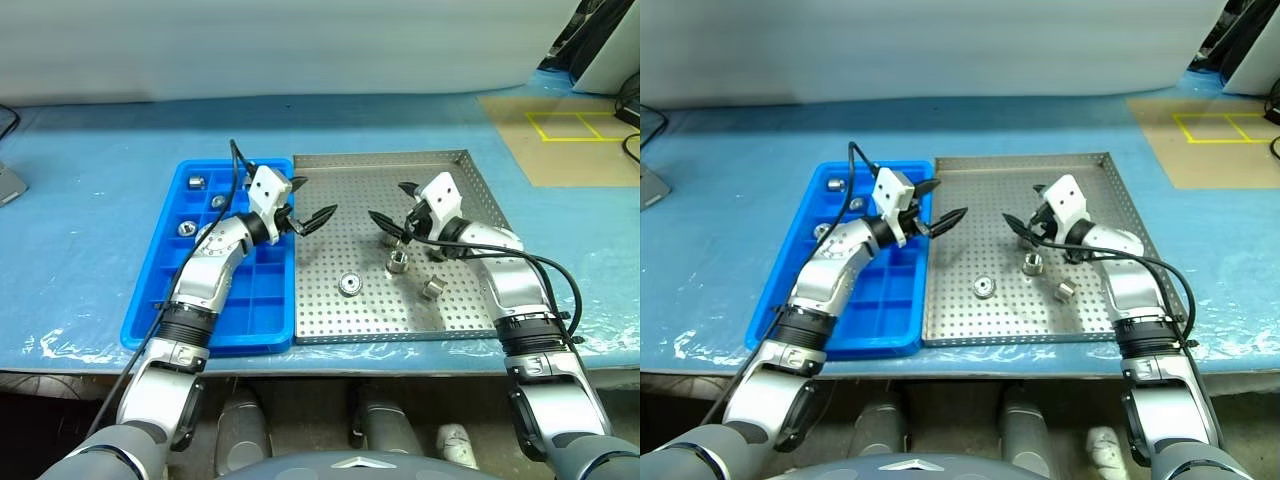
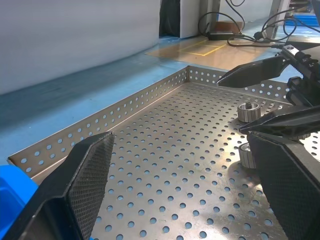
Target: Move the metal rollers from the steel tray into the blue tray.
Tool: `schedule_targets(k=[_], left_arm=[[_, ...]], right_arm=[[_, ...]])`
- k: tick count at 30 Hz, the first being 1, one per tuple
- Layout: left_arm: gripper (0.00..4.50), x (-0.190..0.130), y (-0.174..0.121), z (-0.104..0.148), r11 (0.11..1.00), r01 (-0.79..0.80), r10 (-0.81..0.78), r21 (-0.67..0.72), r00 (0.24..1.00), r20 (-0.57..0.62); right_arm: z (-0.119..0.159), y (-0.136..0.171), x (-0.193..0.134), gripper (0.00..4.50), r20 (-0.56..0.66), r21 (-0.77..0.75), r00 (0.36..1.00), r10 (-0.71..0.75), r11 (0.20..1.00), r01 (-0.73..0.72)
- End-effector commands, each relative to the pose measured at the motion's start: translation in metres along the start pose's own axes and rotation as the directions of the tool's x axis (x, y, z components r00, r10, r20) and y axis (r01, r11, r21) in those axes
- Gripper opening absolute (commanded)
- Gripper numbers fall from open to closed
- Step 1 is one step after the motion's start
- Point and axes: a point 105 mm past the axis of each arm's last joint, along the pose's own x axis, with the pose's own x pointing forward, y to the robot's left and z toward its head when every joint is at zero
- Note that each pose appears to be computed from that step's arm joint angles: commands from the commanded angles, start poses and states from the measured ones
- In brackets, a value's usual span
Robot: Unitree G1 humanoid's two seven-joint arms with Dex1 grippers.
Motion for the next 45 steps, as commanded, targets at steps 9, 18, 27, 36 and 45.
schedule_targets(k=[9, 18, 27, 36, 45], left_arm=[[4.5, 0.003, -0.01, 0.009, 0.999, 0.035, -0.036, 0.018, 0.999, 0.031], [4.5, 0.013, -0.029, 0.003, 0.982, 0.175, -0.176, -0.068, 0.984, -0.013], [4.5, 0.006, -0.042, 0.001, 0.876, 0.474, -0.482, -0.088, 0.862, -0.155], [4.5, -0.005, -0.067, -0.04, 0.744, 0.652, -0.65, -0.148, 0.653, -0.39], [4.09, -0.012, -0.057, -0.082, 0.707, 0.707, -0.543, 0.002, 0.545, -0.639]], right_arm=[[0.01, 0.0, -0.007, 4.4, 0.026, -0.045, 1.0, -0.004, 0.999, 0.005], [0.015, -0.013, -0.032, 4.4, 0.001, -0.051, 0.998, -0.066, 0.996, 0.066], [0.006, -0.026, -0.083, 4.4, -0.095, -0.082, 0.977, -0.191, 0.98, 0.184], [0.004, -0.028, -0.11, 4.4, -0.143, -0.103, 0.95, -0.276, 0.959, 0.263], [0.007, -0.027, -0.122, 4.5, -0.159, -0.112, 0.937, -0.311, 0.949, 0.296]])
